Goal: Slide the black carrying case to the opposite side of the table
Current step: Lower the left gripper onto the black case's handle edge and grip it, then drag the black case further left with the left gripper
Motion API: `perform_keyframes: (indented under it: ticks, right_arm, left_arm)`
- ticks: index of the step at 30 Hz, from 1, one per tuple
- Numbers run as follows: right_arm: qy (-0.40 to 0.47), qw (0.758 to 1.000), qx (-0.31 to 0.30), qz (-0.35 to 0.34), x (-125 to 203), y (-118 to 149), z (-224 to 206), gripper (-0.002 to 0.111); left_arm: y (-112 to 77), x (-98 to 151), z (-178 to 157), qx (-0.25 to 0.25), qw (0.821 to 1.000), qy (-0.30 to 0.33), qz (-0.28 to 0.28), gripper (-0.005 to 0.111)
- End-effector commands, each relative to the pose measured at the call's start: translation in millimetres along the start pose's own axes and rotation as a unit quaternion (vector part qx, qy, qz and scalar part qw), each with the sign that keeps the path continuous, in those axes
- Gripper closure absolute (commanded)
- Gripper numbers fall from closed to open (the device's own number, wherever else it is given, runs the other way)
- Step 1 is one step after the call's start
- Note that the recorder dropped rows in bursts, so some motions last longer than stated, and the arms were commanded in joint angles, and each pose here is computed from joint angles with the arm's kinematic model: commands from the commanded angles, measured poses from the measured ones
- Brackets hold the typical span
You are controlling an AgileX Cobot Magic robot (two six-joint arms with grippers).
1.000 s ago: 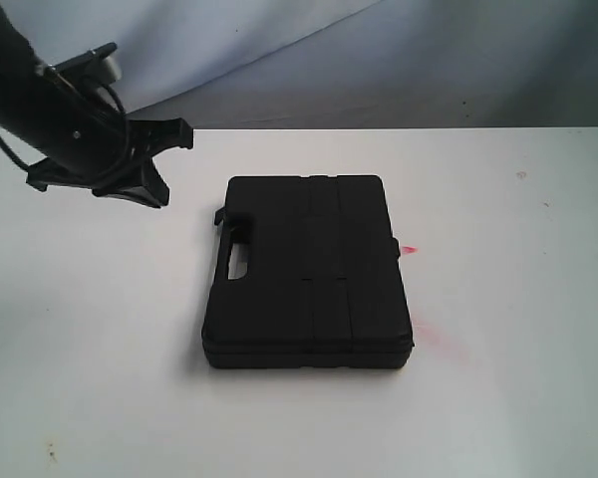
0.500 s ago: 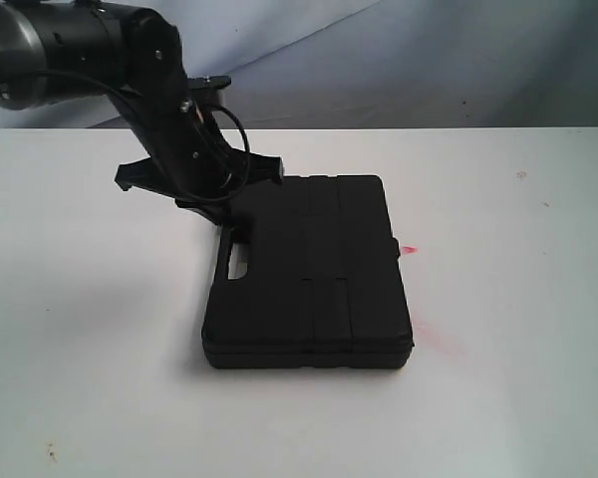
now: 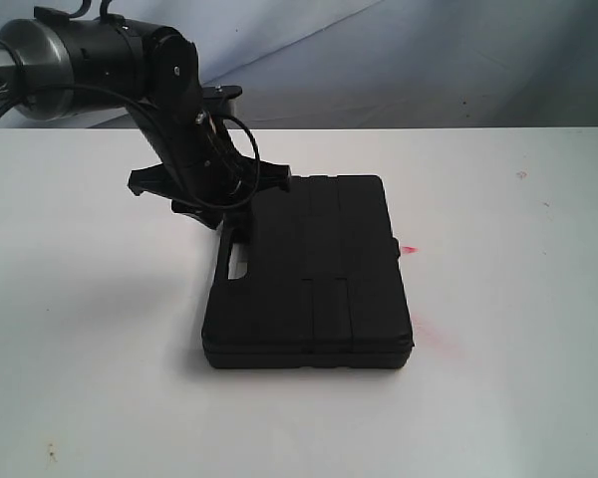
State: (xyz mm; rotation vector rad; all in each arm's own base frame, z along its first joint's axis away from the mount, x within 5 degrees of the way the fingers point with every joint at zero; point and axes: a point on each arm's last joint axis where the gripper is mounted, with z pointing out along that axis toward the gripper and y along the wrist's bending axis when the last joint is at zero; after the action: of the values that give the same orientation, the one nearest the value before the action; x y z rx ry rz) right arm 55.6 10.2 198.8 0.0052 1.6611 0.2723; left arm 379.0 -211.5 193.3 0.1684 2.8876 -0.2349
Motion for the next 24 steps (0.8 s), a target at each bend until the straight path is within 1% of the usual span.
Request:
perform_keyframes:
  ticks: [1, 11, 24]
  right_arm:
    - [0.0, 1.0, 0.004, -0.002, 1, -1, 0, 0.108]
    - [0.0, 1.0, 0.004, -0.002, 1, -1, 0, 0.108]
    - [0.0, 1.0, 0.004, -0.002, 1, -1, 0, 0.108]
  left_arm:
    - [-1.5, -2, 3, -0.001, 1.0, -0.007, -0.001, 0.063]
    - [1.1, 4, 41, -0.01, 0.999, 0.032, -0.019, 0.063]
    - [3.9, 7, 65, -0.019, 0.999, 0.048, -0.018, 0.063]
